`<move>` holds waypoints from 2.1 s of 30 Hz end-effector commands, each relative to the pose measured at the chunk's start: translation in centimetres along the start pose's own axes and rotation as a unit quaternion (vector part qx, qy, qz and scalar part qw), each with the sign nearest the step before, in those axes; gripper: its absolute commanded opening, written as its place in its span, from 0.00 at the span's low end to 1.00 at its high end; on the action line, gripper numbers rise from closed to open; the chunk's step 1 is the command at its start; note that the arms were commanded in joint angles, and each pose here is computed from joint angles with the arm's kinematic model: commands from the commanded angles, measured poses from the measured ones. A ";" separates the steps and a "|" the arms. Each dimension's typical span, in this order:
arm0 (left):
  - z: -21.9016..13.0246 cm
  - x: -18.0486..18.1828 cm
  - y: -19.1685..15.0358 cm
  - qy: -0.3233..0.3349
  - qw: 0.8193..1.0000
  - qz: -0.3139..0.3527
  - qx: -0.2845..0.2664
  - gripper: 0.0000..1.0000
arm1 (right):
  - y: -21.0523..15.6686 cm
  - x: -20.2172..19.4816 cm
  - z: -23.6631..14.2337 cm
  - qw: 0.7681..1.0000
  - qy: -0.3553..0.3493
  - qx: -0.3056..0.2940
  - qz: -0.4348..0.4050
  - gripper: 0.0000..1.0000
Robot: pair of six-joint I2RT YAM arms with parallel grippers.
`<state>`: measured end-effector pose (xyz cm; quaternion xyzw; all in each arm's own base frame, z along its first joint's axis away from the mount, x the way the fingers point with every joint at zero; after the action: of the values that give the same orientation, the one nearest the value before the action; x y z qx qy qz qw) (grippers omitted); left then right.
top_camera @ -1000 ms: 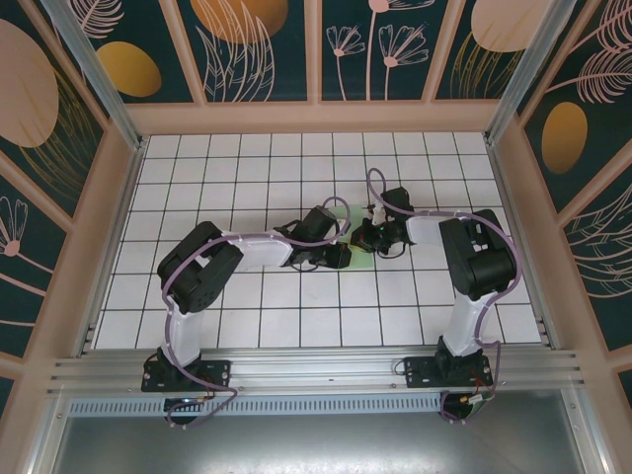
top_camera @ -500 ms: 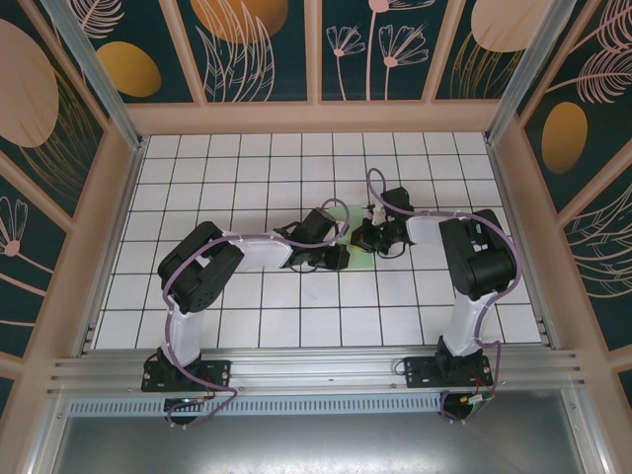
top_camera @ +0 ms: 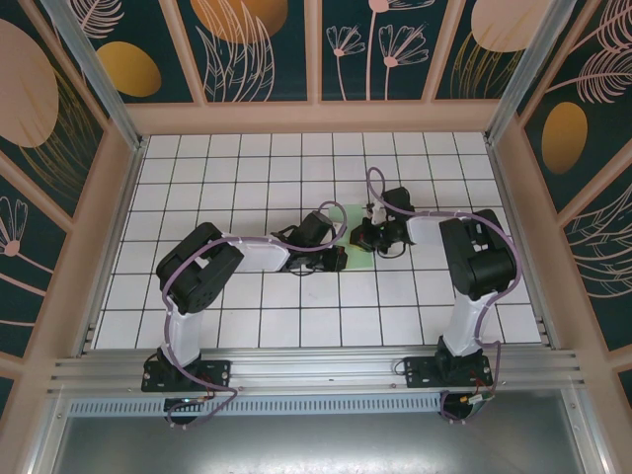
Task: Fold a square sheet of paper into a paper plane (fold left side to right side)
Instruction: Fold the triangle a second time at the center of the table.
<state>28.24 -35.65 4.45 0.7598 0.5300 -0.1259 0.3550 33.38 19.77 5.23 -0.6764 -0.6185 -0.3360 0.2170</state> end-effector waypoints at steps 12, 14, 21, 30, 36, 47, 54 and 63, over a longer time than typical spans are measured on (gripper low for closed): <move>0.3 2.0 -2.8 0.031 0.998 -0.021 0.048 0.00 | -1.6 1.8 -0.2 0.999 0.029 -0.006 -0.030 0.00; 0.2 2.0 -2.8 0.032 0.998 -0.022 0.047 0.00 | -2.0 1.4 0.1 0.999 0.021 -0.003 -0.029 0.00; 0.2 2.1 -2.8 0.034 0.998 -0.023 0.048 0.00 | -2.5 -0.1 0.8 0.999 -0.006 0.001 -0.032 0.00; 0.1 2.2 -3.0 0.037 0.998 -0.024 0.049 0.00 | -2.0 -1.6 1.0 0.998 -0.052 -0.007 -0.044 0.00; 0.1 2.6 -3.4 0.043 0.997 -0.025 0.052 0.00 | -1.3 -2.3 0.6 0.996 -0.069 -0.018 -0.049 0.00; 0.1 2.9 -3.9 0.046 0.997 -0.027 0.054 0.00 | 0.8 -3.0 -0.2 0.995 -0.079 -0.037 -0.049 0.00; 0.1 3.0 -4.0 0.047 0.997 -0.026 0.055 0.00 | 2.4 -4.4 -1.0 0.994 -0.091 -0.051 -0.032 0.00; 0.1 3.1 -4.0 0.048 0.997 -0.026 0.055 0.00 | 4.0 -5.6 -1.8 0.993 -0.095 -0.064 -0.019 0.00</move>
<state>28.20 -35.47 4.36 0.7566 0.5261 -0.1200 0.3693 35.01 17.07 4.51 -0.6743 -0.6321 -0.3395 0.1747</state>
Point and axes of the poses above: each hand's point on the last joint's axis, 136 mm out from that joint toward the fingers, its own z axis out along the fingers, its own x axis along the line the jaws close on, y = z × x, the point moved 4 cm from there along -z, back along the fingers
